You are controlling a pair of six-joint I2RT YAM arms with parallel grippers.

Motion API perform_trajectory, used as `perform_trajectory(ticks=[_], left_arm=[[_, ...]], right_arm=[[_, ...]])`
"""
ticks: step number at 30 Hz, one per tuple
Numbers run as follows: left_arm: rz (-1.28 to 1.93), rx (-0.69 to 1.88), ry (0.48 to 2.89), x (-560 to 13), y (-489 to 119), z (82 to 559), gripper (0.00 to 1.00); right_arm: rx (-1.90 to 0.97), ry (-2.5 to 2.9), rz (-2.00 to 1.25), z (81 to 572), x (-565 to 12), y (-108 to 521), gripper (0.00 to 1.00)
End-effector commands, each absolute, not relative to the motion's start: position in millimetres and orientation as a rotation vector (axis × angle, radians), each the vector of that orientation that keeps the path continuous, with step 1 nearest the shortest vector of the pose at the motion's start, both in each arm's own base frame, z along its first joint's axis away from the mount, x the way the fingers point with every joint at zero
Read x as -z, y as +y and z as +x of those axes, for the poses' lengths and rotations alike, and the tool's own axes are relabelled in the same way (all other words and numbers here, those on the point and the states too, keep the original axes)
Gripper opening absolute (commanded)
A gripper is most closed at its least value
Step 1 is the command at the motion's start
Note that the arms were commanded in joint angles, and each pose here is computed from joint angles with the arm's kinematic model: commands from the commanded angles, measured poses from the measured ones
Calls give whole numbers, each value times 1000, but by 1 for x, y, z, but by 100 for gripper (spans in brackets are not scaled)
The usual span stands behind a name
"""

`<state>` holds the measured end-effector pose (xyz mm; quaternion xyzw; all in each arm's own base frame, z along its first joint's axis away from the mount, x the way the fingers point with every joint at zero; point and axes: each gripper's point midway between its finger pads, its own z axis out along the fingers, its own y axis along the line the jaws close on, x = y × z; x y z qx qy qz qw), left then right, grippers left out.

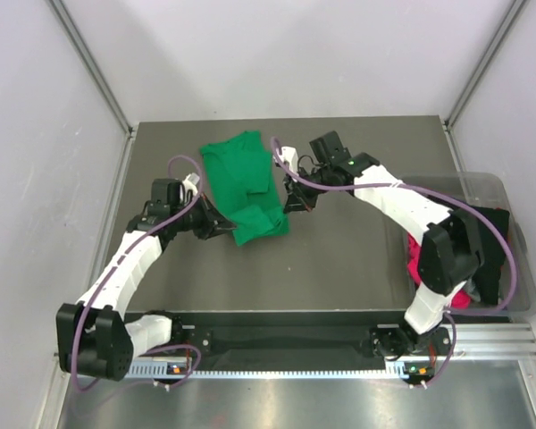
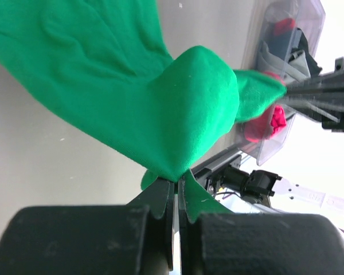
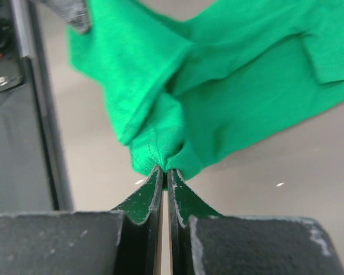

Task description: Fold and stack the t-shirts

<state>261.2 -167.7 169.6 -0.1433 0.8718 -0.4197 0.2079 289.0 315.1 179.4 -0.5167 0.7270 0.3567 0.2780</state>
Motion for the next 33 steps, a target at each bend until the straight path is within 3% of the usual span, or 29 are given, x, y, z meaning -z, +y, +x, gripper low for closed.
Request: perform_trajectory(ticks=[1, 16, 33], left_arm=[[-384, 1135, 2396, -169, -159, 267, 0], [-480, 1090, 2369, -145, -135, 319, 0], [-498, 1046, 2407, -106, -111, 397, 0]], right_arm=[[-893, 1884, -1350, 320, -191, 334, 0], [-776, 1861, -1236, 417, -182, 375, 0], [-677, 1865, -1161, 480, -151, 388, 0]])
